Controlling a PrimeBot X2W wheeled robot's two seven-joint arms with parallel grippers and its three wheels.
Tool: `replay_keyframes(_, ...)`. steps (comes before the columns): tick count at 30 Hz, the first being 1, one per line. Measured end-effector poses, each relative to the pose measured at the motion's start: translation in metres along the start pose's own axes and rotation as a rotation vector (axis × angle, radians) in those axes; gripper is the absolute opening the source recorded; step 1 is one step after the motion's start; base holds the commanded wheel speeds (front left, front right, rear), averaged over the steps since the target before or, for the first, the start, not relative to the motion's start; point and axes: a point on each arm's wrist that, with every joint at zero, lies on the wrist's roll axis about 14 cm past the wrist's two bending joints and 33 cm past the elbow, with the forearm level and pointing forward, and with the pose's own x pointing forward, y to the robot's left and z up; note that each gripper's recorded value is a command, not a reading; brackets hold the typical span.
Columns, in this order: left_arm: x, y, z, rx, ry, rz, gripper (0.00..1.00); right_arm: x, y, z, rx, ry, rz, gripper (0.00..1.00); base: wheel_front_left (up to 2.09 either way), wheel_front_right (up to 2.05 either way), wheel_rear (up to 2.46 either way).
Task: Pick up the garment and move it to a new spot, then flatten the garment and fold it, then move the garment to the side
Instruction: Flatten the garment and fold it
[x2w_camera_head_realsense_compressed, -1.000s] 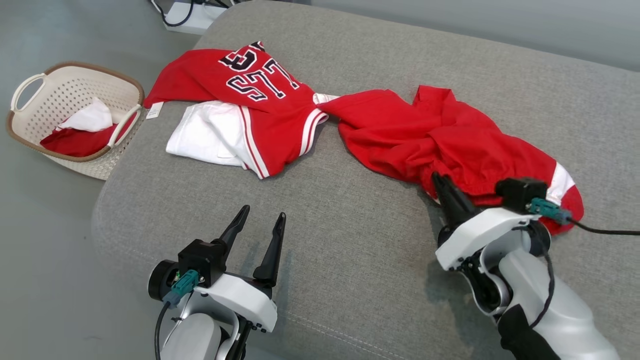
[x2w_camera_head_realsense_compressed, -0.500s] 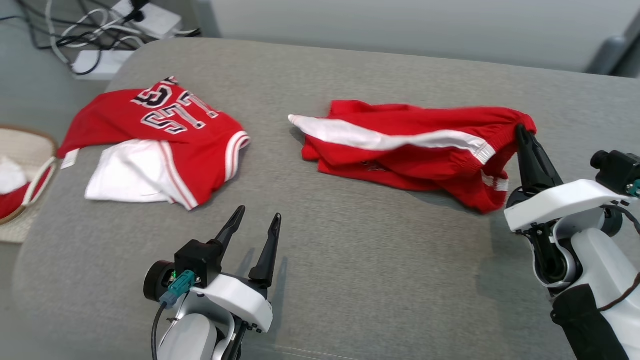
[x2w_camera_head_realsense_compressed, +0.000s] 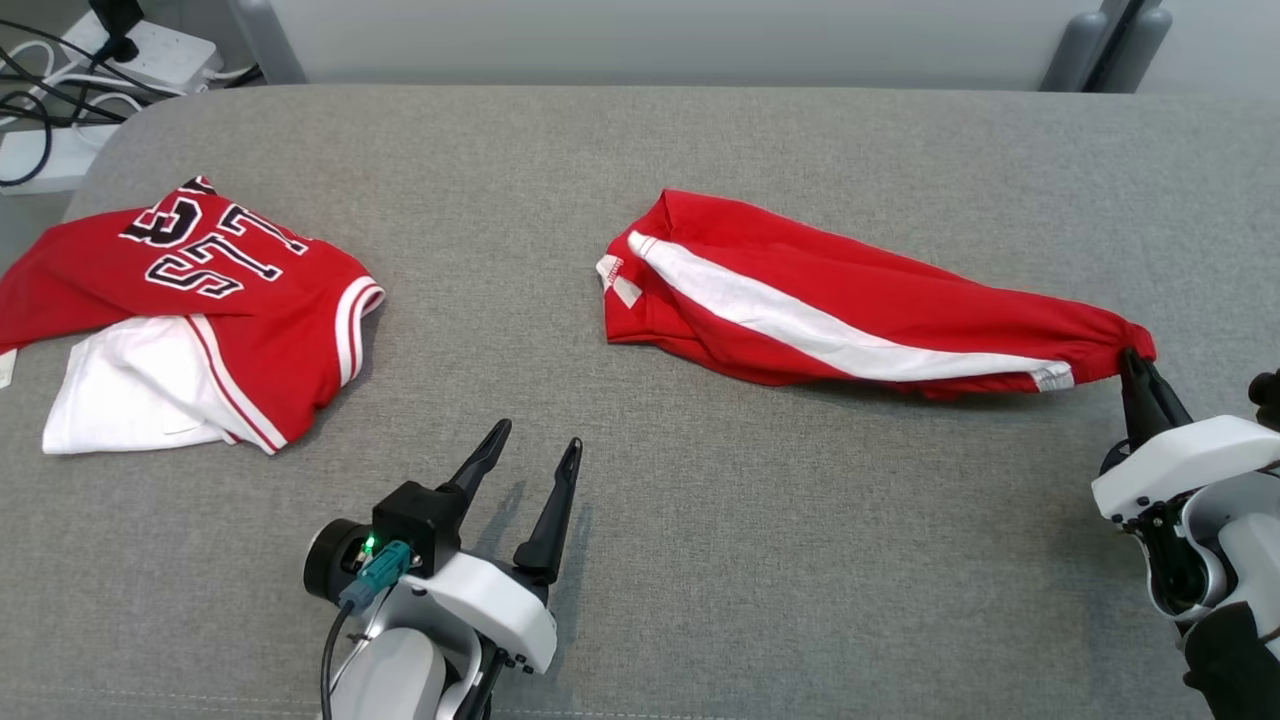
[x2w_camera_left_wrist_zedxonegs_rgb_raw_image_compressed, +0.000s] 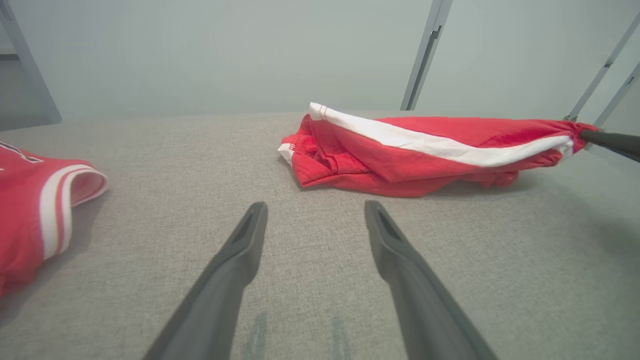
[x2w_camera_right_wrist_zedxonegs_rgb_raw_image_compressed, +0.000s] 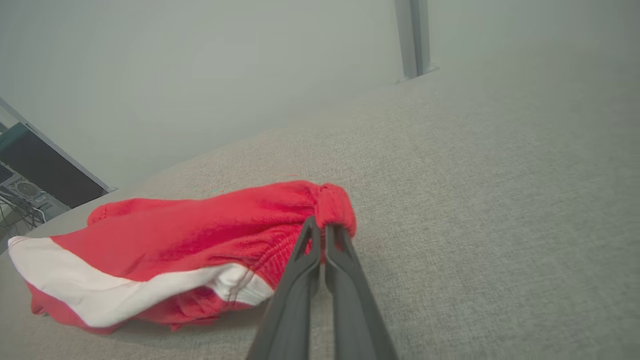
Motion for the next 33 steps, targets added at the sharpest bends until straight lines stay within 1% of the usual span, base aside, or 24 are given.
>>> replay_keyframes(1, 0.002, 0.000, -0.001, 0.004, 0.006, -0.004, 1.00, 0.001, -0.004, -0.003, -0.006, 0.014, -0.014, 1.00, 0.00, 0.00, 0.00)
replay_keyframes(8, 0.036, -0.006, 0.021, 0.055, -0.039, -0.059, 1.00, -0.001, -0.020, -0.014, -0.058, 0.070, -0.054, 1.00, 0.00, 0.00, 0.00)
replay_keyframes(15, 0.078, -0.019, 0.019, 0.058, 0.003, -0.127, 1.00, -0.016, -0.042, -0.007, -0.050, 0.045, -0.103, 1.00, 0.00, 0.00, 0.00)
replay_keyframes(20, 0.112, -0.021, 0.016, 0.008, 0.042, -0.126, 1.00, -0.024, -0.041, -0.002, -0.050, 0.014, -0.098, 1.00, 0.00, 0.00, 0.00)
replay_keyframes(22, 0.118, -0.023, 0.015, 0.004, 0.050, -0.130, 1.00, -0.025, -0.041, -0.003, -0.052, 0.014, -0.098, 1.00, 0.00, 0.00, 0.00)
replay_keyframes(26, 0.137, -0.028, 0.007, -0.062, 0.082, -0.132, 1.00, -0.031, -0.044, -0.004, -0.054, 0.008, -0.106, 1.00, 0.00, 0.00, 0.00)
replay_keyframes(29, 0.147, -0.024, 0.005, -0.114, 0.088, -0.116, 1.00, -0.033, -0.048, -0.003, -0.054, 0.001, -0.118, 1.00, 0.00, 0.00, 0.00)
replay_keyframes(33, 0.152, -0.018, -0.005, -0.143, 0.115, -0.101, 1.00, -0.034, -0.052, -0.003, -0.054, -0.002, -0.127, 1.00, 0.00, 0.00, 0.00)
